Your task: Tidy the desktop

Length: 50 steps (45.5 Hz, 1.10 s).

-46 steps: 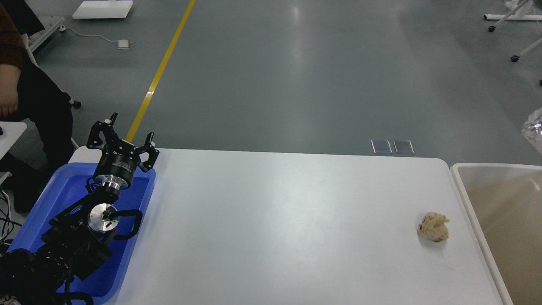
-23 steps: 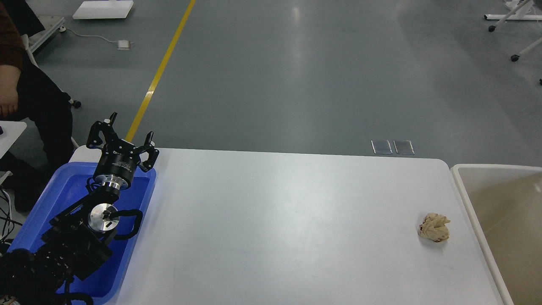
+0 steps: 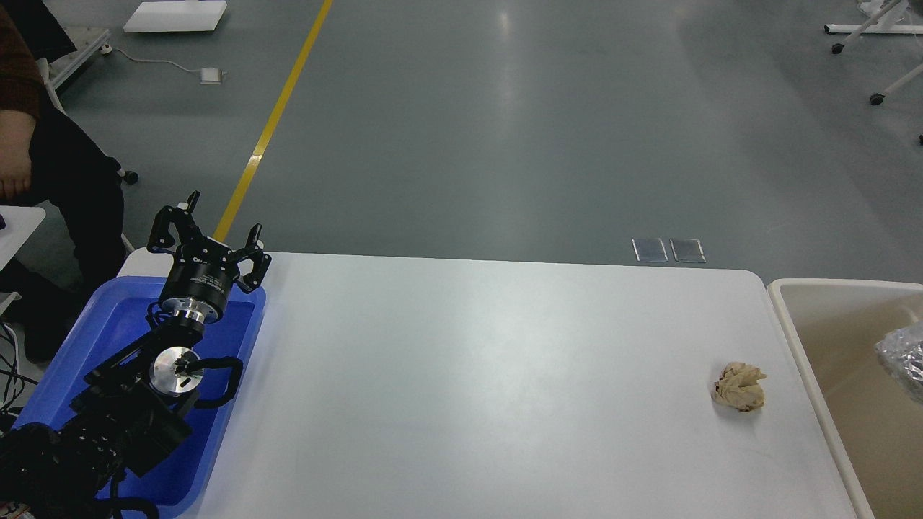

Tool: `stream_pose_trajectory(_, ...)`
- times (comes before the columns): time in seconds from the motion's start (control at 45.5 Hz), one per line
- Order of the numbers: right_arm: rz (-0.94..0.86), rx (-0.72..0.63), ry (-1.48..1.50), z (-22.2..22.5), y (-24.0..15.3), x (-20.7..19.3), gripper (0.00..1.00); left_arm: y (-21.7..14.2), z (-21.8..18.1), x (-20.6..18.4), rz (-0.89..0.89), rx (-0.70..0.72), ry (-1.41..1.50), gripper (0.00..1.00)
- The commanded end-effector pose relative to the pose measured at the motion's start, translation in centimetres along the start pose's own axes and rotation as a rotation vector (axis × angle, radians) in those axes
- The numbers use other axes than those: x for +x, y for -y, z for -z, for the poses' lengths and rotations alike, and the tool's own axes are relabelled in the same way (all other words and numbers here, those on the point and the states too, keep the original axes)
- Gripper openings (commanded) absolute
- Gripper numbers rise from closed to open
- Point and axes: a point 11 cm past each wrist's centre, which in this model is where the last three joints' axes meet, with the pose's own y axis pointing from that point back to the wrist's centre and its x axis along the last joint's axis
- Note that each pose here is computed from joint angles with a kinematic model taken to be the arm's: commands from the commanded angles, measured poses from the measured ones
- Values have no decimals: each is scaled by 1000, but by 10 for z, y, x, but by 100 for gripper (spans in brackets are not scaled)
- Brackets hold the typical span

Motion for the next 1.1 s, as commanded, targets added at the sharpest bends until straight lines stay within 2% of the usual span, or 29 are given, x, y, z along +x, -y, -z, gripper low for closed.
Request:
stream_pose_trajectory(0.0,-12,-13,7,-8,2,-11,19,0,0,0,0,0,0,100)
stream_pose_trajectory(0.044,-38,-13,7,-8,2,-8,45,0,0,0,0,0,0,100)
stream_pose_trajectory(0.088,-63,-11,3,-8,1,-6,65,0,0,0,0,-1,-1,100)
stream_pose_trajectory(0.132,-76,-12,1,-9,1,-4,78,0,0,0,0,-1,-1,100)
stream_pose_trajectory(0.22,-75,-9,1,-8,1,-5,98,0,0,0,0,0,0,100)
stream_pose_trajectory(0.417,-35,-1,-1,-2,0,-24,99,0,0,0,0,0,0,100)
stream_pose_trajectory(0.505,-38,19,13,10,0,-22,99,0,0,0,0,0,0,100)
stream_pose_trajectory(0.593,-51,72,49,41,-3,-13,99,0,0,0,0,0,0,100)
stream_pose_trajectory(0.834,-98,246,249,140,-25,36,99,0,0,0,0,0,0,100)
stream_pose_trajectory(0.922,-123,305,422,168,-37,72,99,0,0,0,0,0,0,100)
stream_pose_trajectory(1.076,-78,439,740,226,-68,111,99,-1,0,1,-1,1,0,100)
